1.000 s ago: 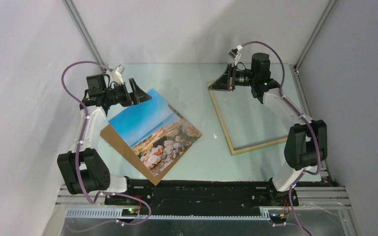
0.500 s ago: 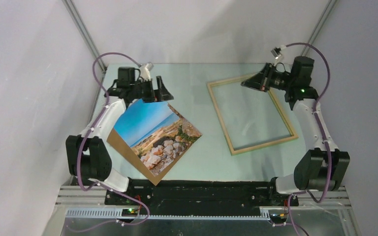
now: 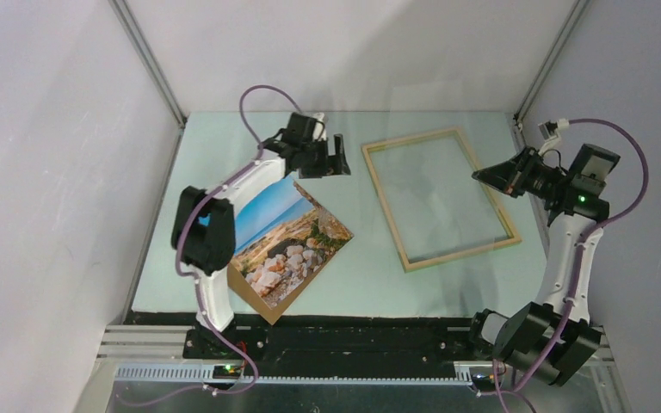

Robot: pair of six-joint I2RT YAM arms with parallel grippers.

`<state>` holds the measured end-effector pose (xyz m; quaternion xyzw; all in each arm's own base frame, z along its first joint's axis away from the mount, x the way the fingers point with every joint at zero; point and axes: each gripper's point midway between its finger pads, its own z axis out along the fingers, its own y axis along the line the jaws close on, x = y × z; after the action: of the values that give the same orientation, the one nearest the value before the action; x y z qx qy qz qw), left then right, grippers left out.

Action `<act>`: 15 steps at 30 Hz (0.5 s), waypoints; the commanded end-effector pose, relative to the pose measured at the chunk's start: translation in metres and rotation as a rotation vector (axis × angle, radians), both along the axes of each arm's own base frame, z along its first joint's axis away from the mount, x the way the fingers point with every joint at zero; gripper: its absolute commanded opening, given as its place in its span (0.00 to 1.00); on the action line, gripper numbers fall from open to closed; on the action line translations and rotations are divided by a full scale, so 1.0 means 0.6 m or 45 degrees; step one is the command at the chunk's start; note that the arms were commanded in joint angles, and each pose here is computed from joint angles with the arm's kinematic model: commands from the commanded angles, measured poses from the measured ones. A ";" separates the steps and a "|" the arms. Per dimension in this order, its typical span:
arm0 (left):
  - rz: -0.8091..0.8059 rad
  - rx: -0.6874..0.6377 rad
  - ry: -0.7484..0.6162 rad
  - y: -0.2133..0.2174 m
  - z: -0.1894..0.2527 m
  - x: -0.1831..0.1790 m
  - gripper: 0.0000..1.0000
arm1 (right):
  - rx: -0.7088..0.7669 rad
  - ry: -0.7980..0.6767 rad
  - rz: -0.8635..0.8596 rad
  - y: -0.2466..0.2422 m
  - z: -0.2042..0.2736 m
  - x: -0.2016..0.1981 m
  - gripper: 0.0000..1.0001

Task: Put the photo into the frame
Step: Move the photo frame to the center of the board.

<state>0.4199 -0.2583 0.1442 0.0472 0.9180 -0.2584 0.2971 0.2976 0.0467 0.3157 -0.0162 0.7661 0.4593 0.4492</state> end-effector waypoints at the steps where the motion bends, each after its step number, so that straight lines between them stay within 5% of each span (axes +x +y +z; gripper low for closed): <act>1: 0.077 0.008 -0.003 -0.070 -0.012 0.023 0.95 | 0.018 -0.024 0.049 -0.003 -0.007 -0.046 0.00; 15: 0.081 0.084 0.153 -0.219 -0.128 0.013 0.88 | 0.077 0.008 -0.073 -0.076 -0.072 -0.086 0.00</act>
<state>0.4198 -0.3770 0.0635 0.0376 0.9426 -0.2277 0.2412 0.2571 -0.0027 0.2748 0.0439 0.7693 0.4529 0.4485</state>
